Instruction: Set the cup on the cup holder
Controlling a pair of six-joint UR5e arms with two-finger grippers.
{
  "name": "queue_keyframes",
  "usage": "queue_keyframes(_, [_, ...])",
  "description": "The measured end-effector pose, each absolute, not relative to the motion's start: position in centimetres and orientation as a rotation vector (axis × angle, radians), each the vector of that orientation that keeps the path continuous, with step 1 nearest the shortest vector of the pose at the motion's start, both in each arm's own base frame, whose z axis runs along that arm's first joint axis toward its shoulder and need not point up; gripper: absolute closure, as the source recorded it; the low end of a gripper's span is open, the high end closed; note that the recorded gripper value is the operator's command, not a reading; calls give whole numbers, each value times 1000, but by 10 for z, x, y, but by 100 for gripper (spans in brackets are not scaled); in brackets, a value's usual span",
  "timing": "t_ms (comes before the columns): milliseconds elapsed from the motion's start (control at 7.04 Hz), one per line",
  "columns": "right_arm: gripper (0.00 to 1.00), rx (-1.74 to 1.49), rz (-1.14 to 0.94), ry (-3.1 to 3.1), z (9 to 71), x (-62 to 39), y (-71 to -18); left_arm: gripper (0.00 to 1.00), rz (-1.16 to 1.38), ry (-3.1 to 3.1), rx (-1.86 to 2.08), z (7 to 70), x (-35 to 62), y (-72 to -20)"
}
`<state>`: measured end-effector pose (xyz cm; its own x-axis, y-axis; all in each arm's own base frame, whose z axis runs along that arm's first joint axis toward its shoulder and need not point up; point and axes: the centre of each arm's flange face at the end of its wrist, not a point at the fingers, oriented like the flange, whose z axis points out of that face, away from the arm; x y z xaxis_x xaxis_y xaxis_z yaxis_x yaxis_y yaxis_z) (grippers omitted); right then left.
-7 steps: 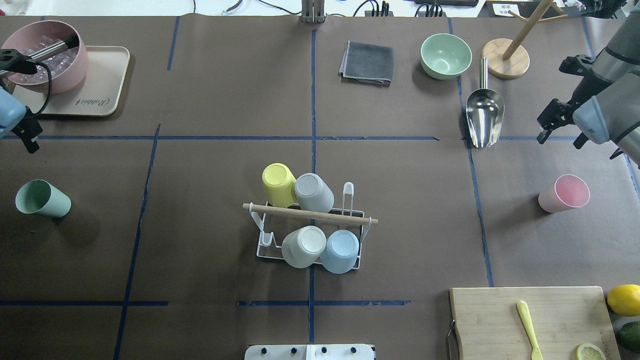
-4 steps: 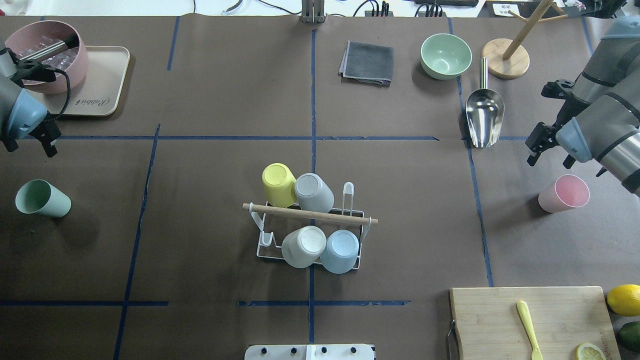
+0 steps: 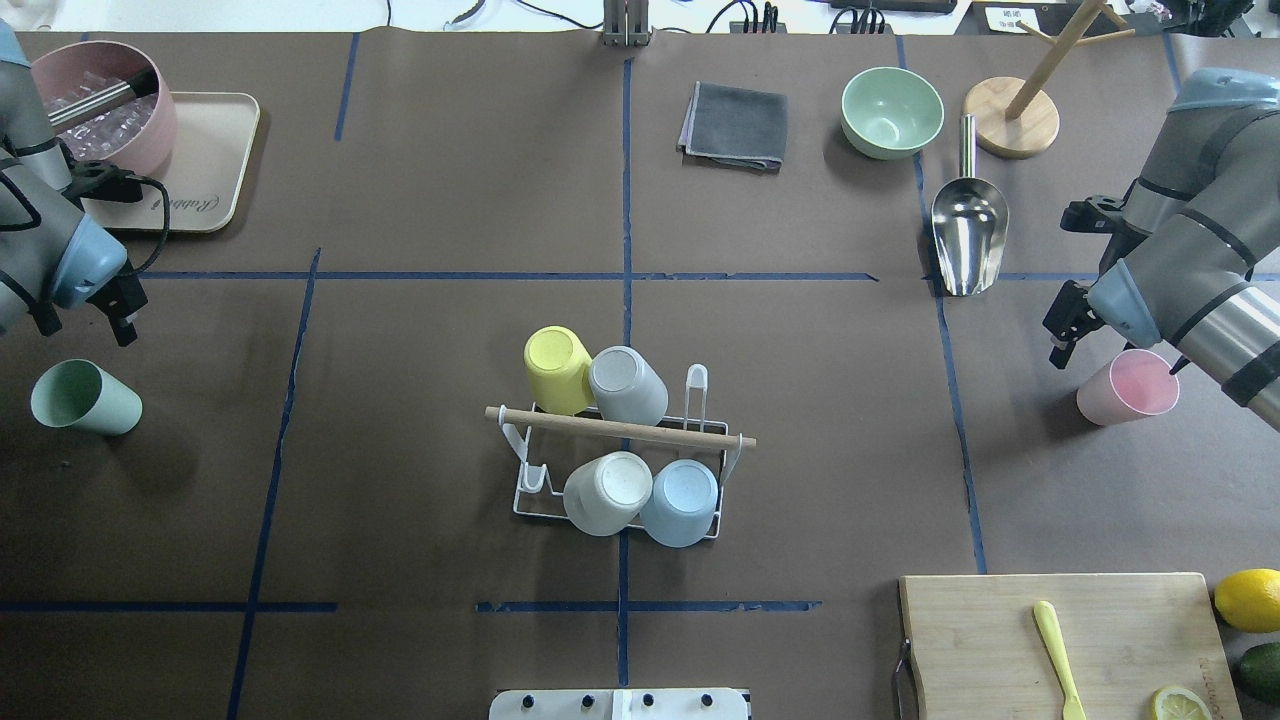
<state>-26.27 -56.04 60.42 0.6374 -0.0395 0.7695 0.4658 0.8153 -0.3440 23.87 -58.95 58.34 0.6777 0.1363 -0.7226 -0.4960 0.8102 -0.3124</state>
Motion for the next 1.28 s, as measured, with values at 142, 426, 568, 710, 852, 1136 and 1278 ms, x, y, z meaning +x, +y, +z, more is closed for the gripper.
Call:
queue_keyframes(142, [0,-575,-335,-831,607,-271,-554,0,378,744,-538,589,245,-585])
queue_keyframes(426, [0,-630,-406,-782,614,-272,-542,0,366,751,-587,608,254,-578])
queue_keyframes(568, [0,-644,-442,-752,613,-267,-540,0,360,750,-610,613,257,-574])
queue_keyframes(710, [0,-646,-463,-740,612,-263,-538,0,351,744,-635,617,259,-571])
queue_keyframes(852, [0,-647,-473,-736,613,-260,-537,0,342,737,-660,618,260,-568])
queue_keyframes(1136, [0,-656,-490,-733,619,-263,-533,0,331,723,-695,620,262,-562])
queue_keyframes(1278, [0,-663,-493,-731,623,-266,-532,0,329,719,-702,621,262,-561])
